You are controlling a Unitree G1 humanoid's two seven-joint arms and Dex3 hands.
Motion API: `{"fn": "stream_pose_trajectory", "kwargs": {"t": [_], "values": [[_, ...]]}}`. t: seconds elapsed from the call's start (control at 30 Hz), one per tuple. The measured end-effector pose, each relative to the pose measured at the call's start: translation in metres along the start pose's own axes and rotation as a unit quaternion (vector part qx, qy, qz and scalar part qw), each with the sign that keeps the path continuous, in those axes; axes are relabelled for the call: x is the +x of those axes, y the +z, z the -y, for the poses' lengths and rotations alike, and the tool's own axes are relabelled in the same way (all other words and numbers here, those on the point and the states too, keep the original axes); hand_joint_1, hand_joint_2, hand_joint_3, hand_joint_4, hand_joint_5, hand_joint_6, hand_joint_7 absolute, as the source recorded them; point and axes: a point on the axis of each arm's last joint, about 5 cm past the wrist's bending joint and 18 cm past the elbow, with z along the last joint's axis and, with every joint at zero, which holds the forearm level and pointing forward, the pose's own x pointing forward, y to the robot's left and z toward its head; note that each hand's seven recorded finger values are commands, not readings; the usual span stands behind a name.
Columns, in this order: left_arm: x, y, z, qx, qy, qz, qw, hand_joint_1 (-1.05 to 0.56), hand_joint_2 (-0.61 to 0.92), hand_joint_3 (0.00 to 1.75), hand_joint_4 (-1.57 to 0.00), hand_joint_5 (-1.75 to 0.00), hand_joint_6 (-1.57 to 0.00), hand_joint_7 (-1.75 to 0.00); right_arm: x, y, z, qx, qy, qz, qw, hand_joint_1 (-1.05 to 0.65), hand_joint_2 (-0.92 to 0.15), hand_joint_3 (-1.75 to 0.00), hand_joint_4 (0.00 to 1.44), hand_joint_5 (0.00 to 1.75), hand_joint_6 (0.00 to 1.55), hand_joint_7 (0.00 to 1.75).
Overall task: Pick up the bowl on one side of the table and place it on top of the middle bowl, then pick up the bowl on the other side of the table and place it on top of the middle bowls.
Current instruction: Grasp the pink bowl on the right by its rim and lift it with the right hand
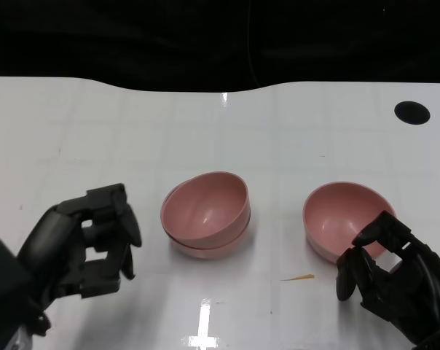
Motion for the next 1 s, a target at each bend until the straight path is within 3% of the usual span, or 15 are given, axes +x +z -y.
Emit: {"fn": "stream_pose_trajectory", "kwargs": {"t": [0.3,0.47,0.57,0.63,0.7,0.8,0.83,0.87,0.9,1.0], "values": [[-0.015,-0.024,-0.010,-0.045,0.011,-0.076,0.996,0.23,0.71,1.27,-0.83,-1.75,-0.65,-1.75,0.000,0.002,-0.002,-0.033,0.000,0.020,0.999,-0.01,-0.55,-1.15,0.95,1.75,0.64,1.73],[-0.018,-0.034,-0.010,-0.067,0.027,-0.091,0.993,0.24,0.75,1.24,-0.84,-1.75,-0.68,-1.75,-0.001,0.005,-0.012,-0.109,-0.004,0.098,0.989,-0.03,-0.58,-1.12,0.91,1.66,0.74,1.45],[-0.016,-0.034,-0.011,-0.066,0.028,-0.089,0.993,0.26,0.77,1.23,-0.82,-1.75,-0.67,-1.75,-0.002,0.007,-0.019,-0.151,-0.004,0.152,0.977,-0.10,-0.61,-0.99,0.90,1.38,0.85,1.04],[-0.015,-0.033,-0.011,-0.062,0.027,-0.088,0.994,0.26,0.78,1.22,-0.82,-1.75,-0.67,-1.75,-0.003,0.008,-0.023,-0.195,-0.007,0.192,0.962,-0.15,-0.62,-0.93,0.90,1.22,0.90,0.83],[-0.015,-0.033,-0.011,-0.059,0.027,-0.087,0.994,0.27,0.78,1.22,-0.82,-1.75,-0.67,-1.75,-0.005,0.011,-0.025,-0.248,-0.008,0.228,0.941,-0.30,-0.73,-0.67,0.90,1.02,0.98,0.54],[-0.014,-0.034,-0.010,-0.057,0.025,-0.088,0.994,0.27,0.78,1.22,-0.81,-1.75,-0.67,-1.75,-0.005,0.013,-0.025,-0.295,-0.007,0.252,0.922,-0.34,-0.78,-0.57,0.90,0.97,1.02,0.43],[-0.014,-0.034,-0.010,-0.057,0.025,-0.088,0.994,0.26,0.78,1.22,-0.81,-1.75,-0.66,-1.75,-0.006,0.015,-0.025,-0.317,-0.007,0.250,0.915,-0.53,-0.85,-0.45,0.78,0.64,0.85,0.26],[-0.014,-0.034,-0.010,-0.055,0.024,-0.089,0.994,0.27,0.78,1.22,-0.81,-1.75,-0.65,-1.75,-0.006,0.018,-0.024,-0.356,0.003,0.243,0.902,-0.74,-0.89,-0.42,0.61,0.30,0.61,0.10],[-0.014,-0.034,-0.010,-0.054,0.024,-0.090,0.994,0.27,0.78,1.22,-0.80,-1.75,-0.65,-1.75,-0.005,0.023,-0.024,-0.396,0.017,0.236,0.887,-0.83,-0.91,-0.42,0.53,0.17,0.52,0.05],[-0.014,-0.035,-0.009,-0.052,0.023,-0.092,0.994,0.28,0.78,1.22,-0.80,-1.75,-0.64,-1.75,-0.001,0.040,-0.027,-0.519,0.048,0.207,0.828,-0.95,-0.92,-0.37,0.44,0.04,0.45,0.01]]}}
